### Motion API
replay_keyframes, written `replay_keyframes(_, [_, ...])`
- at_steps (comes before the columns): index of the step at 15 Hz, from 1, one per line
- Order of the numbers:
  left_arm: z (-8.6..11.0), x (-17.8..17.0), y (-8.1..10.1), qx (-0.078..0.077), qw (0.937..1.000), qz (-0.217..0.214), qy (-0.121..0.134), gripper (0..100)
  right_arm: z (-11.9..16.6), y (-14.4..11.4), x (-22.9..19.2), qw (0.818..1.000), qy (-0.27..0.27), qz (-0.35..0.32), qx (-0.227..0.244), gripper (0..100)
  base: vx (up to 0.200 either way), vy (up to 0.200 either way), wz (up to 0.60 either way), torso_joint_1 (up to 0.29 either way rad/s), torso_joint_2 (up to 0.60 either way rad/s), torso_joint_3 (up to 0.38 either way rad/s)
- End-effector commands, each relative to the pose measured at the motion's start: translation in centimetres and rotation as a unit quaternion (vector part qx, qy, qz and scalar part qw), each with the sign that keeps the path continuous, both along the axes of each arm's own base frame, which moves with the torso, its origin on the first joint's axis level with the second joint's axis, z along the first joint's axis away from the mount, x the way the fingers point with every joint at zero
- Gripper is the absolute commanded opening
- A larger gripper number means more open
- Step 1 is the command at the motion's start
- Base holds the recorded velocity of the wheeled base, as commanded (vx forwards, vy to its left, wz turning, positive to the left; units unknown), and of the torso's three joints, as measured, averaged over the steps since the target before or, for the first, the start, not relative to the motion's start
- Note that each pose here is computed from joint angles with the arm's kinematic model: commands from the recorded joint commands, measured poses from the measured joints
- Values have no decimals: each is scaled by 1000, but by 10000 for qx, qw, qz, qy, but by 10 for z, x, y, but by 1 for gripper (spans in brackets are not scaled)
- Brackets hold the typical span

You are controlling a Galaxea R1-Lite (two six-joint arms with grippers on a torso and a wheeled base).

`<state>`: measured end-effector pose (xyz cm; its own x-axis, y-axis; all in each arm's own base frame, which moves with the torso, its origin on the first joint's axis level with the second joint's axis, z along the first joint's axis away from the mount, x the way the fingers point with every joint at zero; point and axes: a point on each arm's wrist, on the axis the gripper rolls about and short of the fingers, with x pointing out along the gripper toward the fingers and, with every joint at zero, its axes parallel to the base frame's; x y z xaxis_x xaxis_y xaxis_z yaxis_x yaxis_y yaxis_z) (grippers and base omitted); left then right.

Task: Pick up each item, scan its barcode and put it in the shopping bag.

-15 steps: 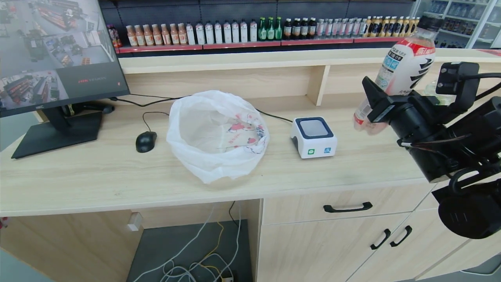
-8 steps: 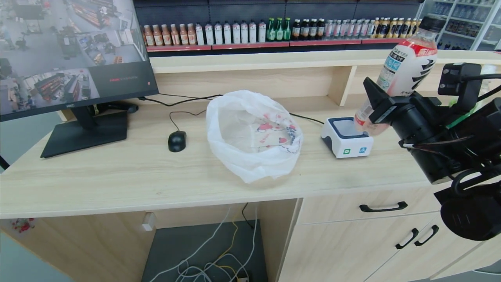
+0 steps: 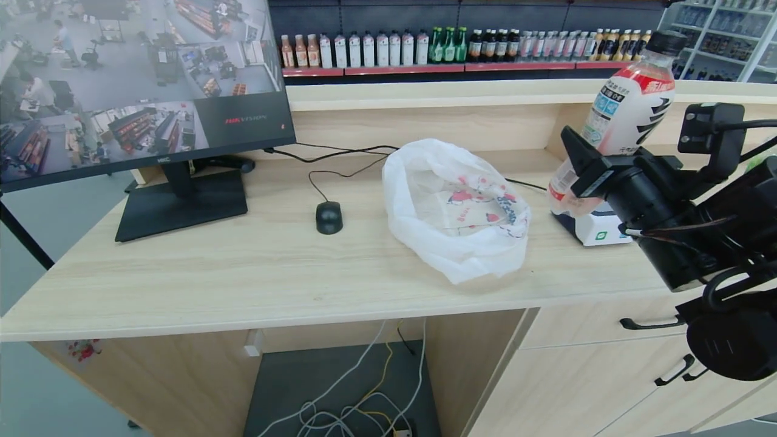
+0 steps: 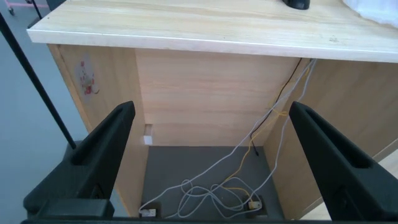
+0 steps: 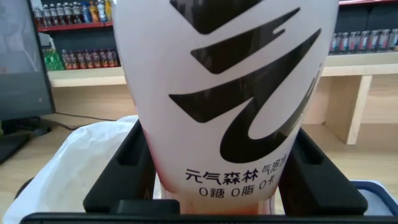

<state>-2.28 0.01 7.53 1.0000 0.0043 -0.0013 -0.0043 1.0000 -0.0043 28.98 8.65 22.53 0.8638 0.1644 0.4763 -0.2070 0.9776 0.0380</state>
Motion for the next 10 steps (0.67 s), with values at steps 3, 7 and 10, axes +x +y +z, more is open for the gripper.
replay_keyframes(3, [0,0,0,14,10000,2,1,100,0,0,1,10000,-19,-17,-26,0,0,0,0,0,0,0])
replay_keyframes(7, [0,0,0,21,10000,2,-6,100,-7,13,-4,9994,76,246,-235,0,0,0,0,0,0,0])
replay_keyframes(10, [0,0,0,44,10000,2,1,100,2,32,7,9986,-181,436,-233,0,0,0,0,0,0,0])
